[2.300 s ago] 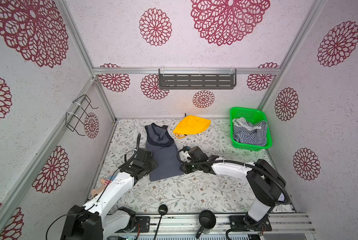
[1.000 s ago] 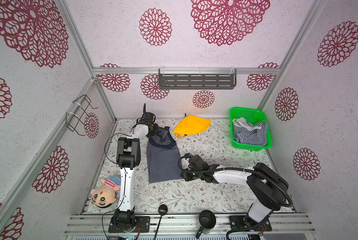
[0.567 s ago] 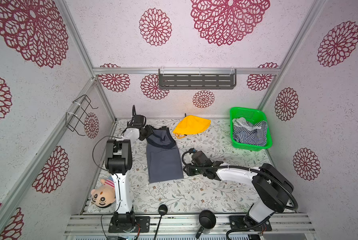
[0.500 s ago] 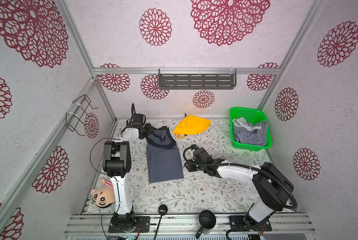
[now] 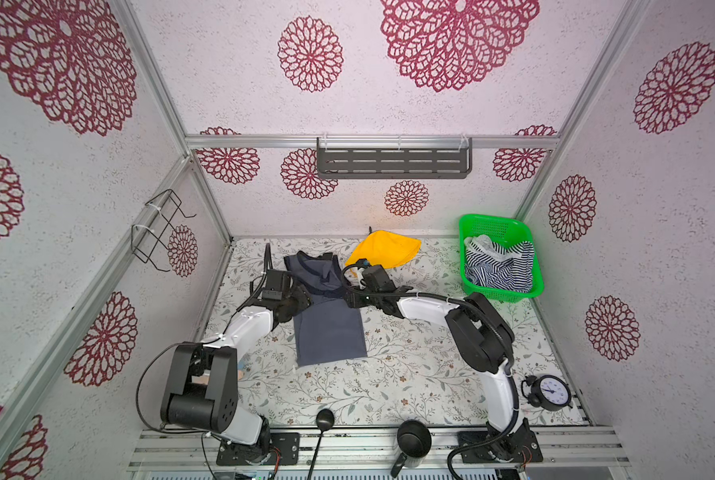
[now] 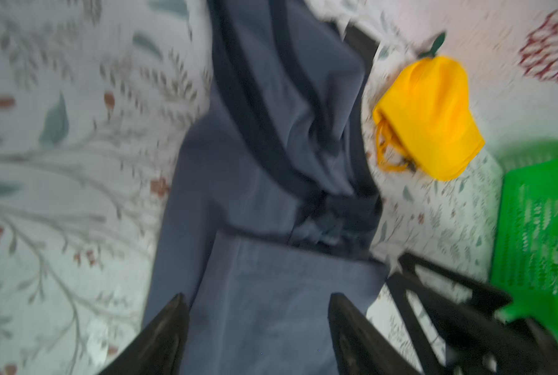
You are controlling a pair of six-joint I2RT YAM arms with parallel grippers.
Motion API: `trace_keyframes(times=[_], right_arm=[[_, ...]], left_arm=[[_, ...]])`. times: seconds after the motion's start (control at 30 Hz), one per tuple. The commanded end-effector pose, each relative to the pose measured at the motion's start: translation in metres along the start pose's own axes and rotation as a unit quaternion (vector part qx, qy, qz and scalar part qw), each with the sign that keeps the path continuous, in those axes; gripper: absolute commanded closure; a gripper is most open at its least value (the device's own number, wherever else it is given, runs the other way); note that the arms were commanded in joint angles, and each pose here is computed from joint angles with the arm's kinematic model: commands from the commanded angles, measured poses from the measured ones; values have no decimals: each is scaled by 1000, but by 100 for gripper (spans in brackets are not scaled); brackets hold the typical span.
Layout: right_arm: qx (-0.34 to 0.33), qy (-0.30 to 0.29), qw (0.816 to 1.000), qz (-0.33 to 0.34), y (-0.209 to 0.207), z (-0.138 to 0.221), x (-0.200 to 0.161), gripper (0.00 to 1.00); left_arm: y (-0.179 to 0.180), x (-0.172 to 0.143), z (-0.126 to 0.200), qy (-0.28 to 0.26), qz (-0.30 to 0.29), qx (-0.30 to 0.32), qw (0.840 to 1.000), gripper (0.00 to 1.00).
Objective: Fold and stack tank tops
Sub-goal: Move the tank top to the center of the table, then smooth out the tank top at the center of the table.
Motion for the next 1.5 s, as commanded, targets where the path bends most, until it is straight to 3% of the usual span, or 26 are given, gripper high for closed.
trace_keyframes(times=[0.0, 0.07, 0.1, 0.23, 0.4, 0.63, 0.7, 0.8, 0.9, 1.0, 1.1, 1.17, 1.27, 1.37, 1.47], right_arm=[[8, -2, 1000, 19, 0, -12, 13, 36], [3, 10, 1000, 17, -3, -21, 12, 42], [4, 13, 1000, 15, -5, -22, 11, 49], [0, 9, 1000, 6, -7, -10, 0, 87], [-35, 20, 999, -15, -19, 22, -30, 98], [5, 42, 998, -54, -7, 69, -77, 93], [4, 42, 998, -46, -3, 88, -79, 82], [-38, 16, 999, -29, -14, 116, -61, 56], [-83, -7, 996, -16, -31, 128, -33, 51], [-101, -16, 995, -18, -50, 117, -6, 58], [-112, -9, 994, -7, -60, 85, 15, 80], [-108, -8, 994, 1, -61, 66, 26, 81], [-92, -4, 996, 10, -57, 39, 36, 78], [-81, 4, 996, 31, -50, 19, 36, 59], [-84, 27, 995, 46, -44, 1, 31, 53]], left_arm=[[5, -19, 14, -13, 5, 12, 1000, 26], [10, -34, 16, -6, 4, 20, 1000, 26], [14, -40, 15, -1, 5, 22, 1000, 26], [28, -61, 8, 24, 11, 40, 999, 26], [42, -90, 2, 63, 13, 54, 996, 26], [49, -126, 13, 104, -2, 72, 992, 27], [52, -134, 20, 111, -2, 76, 991, 27], [60, -140, 28, 111, 2, 84, 990, 29], [68, -146, 33, 116, 14, 89, 989, 33], [76, -152, 36, 117, 24, 93, 988, 38], [82, -155, 40, 112, 33, 95, 989, 43], [85, -156, 43, 107, 41, 93, 989, 43], [88, -156, 48, 100, 46, 91, 990, 43], [90, -155, 52, 92, 49, 92, 990, 43], [91, -155, 54, 88, 49, 92, 991, 43]])
Point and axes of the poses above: each gripper's point midway between its finger pads, its own z axis back along the fingers, its own y axis along the line the jaws close on, x = y × z, the point moved 10 cm from there along z, back along the fingers, and after that the axes turned 6 degrees about z, right-handed, at the moved point
